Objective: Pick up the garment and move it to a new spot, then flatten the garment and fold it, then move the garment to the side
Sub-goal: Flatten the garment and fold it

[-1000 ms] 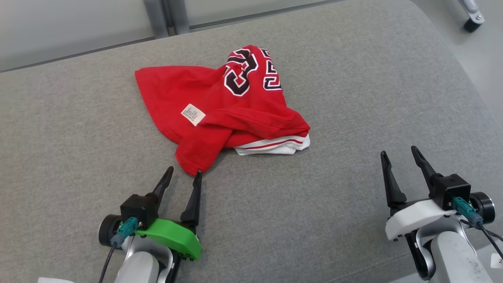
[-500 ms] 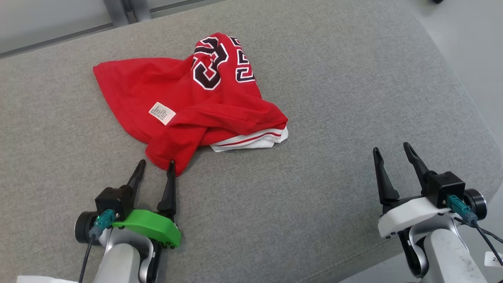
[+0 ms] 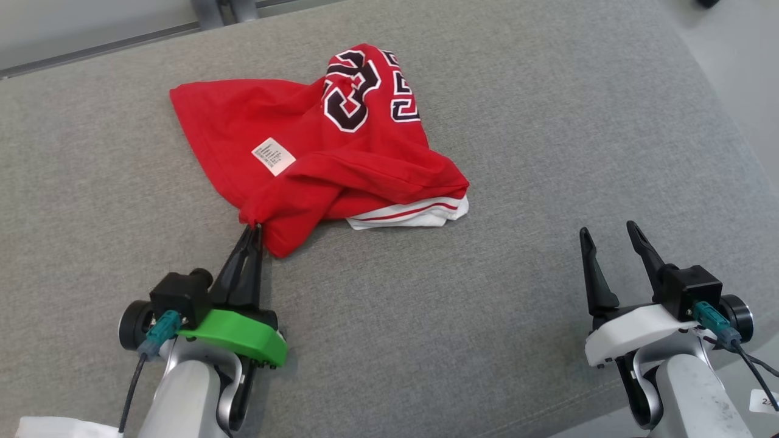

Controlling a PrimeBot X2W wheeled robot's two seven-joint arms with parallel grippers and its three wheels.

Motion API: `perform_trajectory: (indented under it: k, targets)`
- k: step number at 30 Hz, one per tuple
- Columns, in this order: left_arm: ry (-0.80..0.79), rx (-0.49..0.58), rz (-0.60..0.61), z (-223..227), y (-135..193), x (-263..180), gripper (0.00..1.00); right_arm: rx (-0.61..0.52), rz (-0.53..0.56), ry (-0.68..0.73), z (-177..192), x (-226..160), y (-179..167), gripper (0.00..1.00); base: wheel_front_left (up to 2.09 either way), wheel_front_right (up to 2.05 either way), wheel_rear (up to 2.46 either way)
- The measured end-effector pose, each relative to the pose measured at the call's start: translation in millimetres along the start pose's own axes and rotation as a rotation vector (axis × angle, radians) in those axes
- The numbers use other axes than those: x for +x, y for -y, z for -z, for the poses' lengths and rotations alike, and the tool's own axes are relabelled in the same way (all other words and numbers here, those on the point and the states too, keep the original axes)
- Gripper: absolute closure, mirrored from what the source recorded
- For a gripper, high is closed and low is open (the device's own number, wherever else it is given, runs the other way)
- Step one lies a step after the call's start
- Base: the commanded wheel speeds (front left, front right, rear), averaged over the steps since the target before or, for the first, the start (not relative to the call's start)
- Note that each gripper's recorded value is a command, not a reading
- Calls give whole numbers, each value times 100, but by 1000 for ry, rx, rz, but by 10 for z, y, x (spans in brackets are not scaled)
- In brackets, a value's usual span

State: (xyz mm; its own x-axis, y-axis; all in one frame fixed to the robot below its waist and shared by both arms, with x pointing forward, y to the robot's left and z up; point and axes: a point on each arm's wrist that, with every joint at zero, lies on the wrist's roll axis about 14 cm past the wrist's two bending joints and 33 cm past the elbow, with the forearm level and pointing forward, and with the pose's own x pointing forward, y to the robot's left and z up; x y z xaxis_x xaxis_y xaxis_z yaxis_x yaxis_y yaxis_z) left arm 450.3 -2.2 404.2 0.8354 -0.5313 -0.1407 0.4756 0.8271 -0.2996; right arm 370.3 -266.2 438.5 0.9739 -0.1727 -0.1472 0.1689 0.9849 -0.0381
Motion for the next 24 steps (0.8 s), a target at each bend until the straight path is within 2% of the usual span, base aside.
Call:
perform_trajectory:
  k: [9, 18, 23, 24]
  targets:
    - [172, 30, -128, -588, -384, -295, 100, 33, -86, -4, 35, 128, -319, 0, 0, 0, 0]
    - [269, 111, -315, -981, -893, -889, 100, 73, -209, -8, 49, 240, -792, 0, 0, 0, 0]
    - [197, 146, -472, -796, -1295, -1407, 100, 86, -292, 0, 12, 292, -1116, 0, 0, 0, 0]
    - [170, 142, -503, -711, -1365, -1509, 74, 87, -307, 2, 3, 301, -1174, 0, 0, 0, 0]
